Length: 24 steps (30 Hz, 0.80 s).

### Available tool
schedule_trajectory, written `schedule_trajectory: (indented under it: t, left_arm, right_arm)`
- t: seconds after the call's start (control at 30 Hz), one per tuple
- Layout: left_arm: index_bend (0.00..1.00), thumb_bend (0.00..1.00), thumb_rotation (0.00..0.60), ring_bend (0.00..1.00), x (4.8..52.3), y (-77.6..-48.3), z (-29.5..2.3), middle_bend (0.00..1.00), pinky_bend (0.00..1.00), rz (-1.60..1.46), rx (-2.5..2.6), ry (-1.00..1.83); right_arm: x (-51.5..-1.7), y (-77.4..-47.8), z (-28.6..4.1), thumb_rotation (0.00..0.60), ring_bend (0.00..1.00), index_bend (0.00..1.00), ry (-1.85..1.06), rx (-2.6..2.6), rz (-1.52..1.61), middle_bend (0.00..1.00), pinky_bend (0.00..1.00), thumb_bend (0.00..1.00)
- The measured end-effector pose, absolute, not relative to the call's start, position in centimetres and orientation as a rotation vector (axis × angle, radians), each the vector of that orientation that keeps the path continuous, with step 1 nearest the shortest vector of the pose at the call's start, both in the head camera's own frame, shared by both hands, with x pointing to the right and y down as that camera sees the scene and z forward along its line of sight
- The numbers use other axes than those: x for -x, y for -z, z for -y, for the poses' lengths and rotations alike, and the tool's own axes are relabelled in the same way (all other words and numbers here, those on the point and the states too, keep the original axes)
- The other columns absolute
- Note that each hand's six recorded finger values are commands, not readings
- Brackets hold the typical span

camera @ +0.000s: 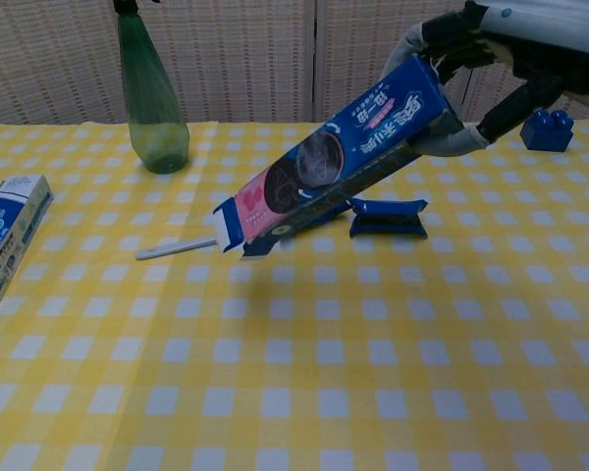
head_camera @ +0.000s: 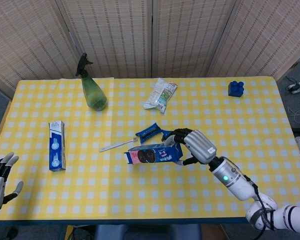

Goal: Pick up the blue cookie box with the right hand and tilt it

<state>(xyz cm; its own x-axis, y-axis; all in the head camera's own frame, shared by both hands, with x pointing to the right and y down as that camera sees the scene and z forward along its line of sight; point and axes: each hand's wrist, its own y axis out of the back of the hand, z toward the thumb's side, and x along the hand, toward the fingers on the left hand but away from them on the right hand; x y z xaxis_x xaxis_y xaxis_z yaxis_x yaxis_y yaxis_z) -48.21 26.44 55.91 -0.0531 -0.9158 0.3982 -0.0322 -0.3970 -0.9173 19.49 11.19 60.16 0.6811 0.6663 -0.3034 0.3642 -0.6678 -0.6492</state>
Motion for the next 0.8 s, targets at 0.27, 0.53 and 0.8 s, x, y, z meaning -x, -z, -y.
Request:
schedule_trajectory:
  t: [0.27,0.53,0.8]
  left_arm:
    - [0.19,0.33,0.6,0.14,48.2,-56.2,-26.4,0.12,0.09,-1.04,1.5,1.546]
    - [0.19,0.33,0.6,0.14,48.1,-56.3,-26.2,0.12,0.09,-1.039,1.503,1.543]
    - [0.19,0.33,0.6,0.14,48.0,-56.5,-25.8,0.12,0.09,-1.028,1.496,1.543]
  right_arm:
    - [-20.5,-63.9,-12.1,0.6,0.27,0.11,-0.828,2.479,0.776,0.26,0.35,0.26]
    - [-22.9,-65.0,-12.2,0.6,0.19,0.0,-0.909,2.479,0.767,0.17,0.35,0.26]
    - [-26.7,-63.9,-12.1,0.6,0.19,0.0,-0.992,2.337,0.77,0.18,0.35,0.26]
